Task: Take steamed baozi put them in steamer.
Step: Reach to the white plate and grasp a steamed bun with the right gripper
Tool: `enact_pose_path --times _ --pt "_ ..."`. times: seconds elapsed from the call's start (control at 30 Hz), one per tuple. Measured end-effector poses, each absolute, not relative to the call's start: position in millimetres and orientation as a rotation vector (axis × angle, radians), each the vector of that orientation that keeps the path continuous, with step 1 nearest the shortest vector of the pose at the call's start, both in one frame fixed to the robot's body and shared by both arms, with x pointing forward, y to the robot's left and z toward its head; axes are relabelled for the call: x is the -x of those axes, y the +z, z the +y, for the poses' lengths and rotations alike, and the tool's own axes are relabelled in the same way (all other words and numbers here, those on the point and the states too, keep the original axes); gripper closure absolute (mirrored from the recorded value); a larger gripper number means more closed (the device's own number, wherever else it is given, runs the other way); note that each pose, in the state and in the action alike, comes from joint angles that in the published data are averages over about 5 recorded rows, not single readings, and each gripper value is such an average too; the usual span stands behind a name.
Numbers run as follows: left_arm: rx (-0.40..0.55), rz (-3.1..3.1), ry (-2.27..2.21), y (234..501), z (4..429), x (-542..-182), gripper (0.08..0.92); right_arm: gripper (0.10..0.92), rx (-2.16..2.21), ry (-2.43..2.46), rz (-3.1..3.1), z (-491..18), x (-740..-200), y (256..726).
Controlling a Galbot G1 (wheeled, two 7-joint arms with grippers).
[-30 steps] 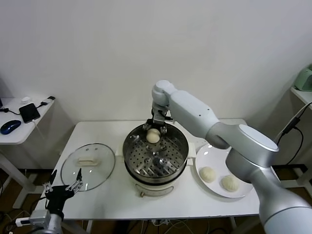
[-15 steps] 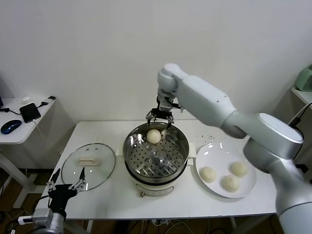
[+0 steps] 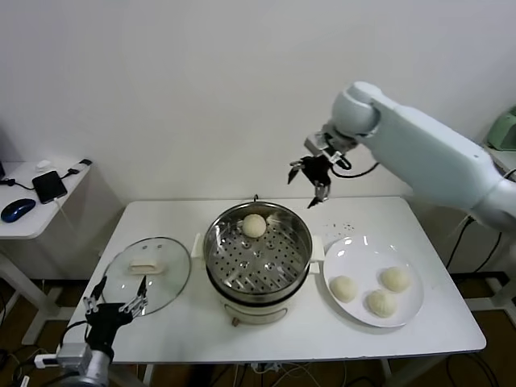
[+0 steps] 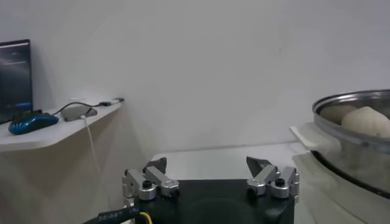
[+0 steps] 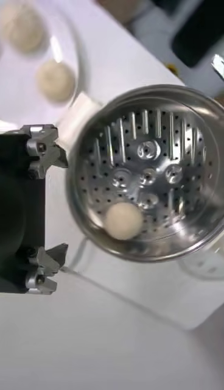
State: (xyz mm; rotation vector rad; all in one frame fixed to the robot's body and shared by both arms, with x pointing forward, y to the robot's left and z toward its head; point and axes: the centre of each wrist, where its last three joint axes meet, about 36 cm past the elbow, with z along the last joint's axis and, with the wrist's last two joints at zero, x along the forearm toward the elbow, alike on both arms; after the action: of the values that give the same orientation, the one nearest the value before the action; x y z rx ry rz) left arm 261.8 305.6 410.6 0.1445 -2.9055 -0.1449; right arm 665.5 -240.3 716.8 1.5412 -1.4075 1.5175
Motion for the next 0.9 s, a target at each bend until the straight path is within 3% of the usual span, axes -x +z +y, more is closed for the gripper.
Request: enact_pose_path --times 0.33,0.9 --pt "-0.121 -2.901 -0.14 414.0 305.3 -262.1 0.177 0.2 -1.419 1.343 -1.46 -283.9 -628.5 662.9" --pt "-0.073 -2.877 -0.118 416.1 301.8 -253.7 0.177 0.199 -1.376 1.242 -1.385 -302.7 -597.3 527.8"
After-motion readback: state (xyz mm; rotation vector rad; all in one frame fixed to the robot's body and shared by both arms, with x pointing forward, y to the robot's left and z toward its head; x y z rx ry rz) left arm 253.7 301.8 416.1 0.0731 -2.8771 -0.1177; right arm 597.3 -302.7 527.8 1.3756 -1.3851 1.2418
